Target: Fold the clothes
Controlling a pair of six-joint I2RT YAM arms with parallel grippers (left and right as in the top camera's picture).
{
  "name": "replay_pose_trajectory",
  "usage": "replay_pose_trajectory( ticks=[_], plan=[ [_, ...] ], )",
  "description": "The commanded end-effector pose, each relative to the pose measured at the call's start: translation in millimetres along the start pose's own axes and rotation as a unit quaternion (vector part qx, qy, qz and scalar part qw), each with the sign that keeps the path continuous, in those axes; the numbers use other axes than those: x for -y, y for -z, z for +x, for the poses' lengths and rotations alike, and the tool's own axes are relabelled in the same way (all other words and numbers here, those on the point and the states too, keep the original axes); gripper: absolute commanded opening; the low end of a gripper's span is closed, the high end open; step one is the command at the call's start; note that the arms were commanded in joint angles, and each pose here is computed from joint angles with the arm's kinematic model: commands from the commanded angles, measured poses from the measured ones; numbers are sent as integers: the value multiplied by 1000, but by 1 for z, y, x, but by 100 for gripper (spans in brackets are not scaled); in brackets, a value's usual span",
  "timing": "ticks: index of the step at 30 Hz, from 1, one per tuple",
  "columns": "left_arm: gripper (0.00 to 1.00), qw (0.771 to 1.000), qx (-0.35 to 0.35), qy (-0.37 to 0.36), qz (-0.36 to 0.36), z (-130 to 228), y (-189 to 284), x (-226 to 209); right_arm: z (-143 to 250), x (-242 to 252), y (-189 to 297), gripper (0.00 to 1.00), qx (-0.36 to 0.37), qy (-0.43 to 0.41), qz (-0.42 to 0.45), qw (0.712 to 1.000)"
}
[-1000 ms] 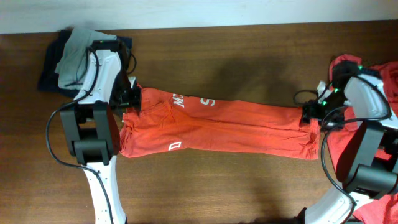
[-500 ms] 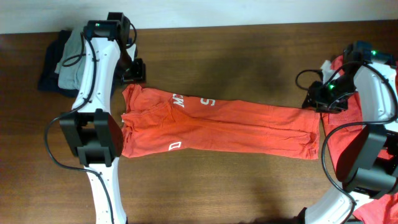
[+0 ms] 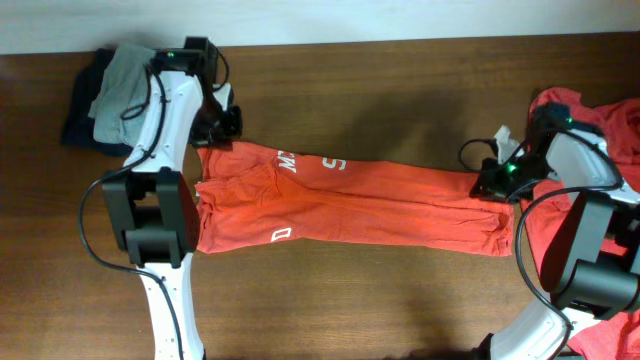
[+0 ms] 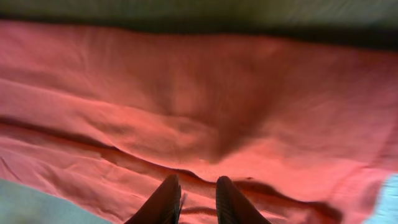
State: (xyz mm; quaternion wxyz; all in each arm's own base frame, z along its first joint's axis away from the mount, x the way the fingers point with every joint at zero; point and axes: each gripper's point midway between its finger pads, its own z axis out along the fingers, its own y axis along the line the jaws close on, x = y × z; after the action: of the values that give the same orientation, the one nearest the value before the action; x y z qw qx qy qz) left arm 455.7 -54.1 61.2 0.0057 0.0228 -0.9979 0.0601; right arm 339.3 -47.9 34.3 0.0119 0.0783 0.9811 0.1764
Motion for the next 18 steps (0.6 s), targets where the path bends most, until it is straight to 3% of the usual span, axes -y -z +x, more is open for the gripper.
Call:
replay_pose_trajectory(
  ticks=[1,8,18],
  plan=[
    [6,1000,-12,1,5,7,-11,0,5,-11,-5,25,-4,1,-36,999],
    [5,1000,-5,0,6,4,-16,1,-1,-43,-3,24,14,23,-116,993],
    [5,1000,0,-2,7,1,-16,2,-10,-93,-26,24,20,164,-93,982]
  ],
)
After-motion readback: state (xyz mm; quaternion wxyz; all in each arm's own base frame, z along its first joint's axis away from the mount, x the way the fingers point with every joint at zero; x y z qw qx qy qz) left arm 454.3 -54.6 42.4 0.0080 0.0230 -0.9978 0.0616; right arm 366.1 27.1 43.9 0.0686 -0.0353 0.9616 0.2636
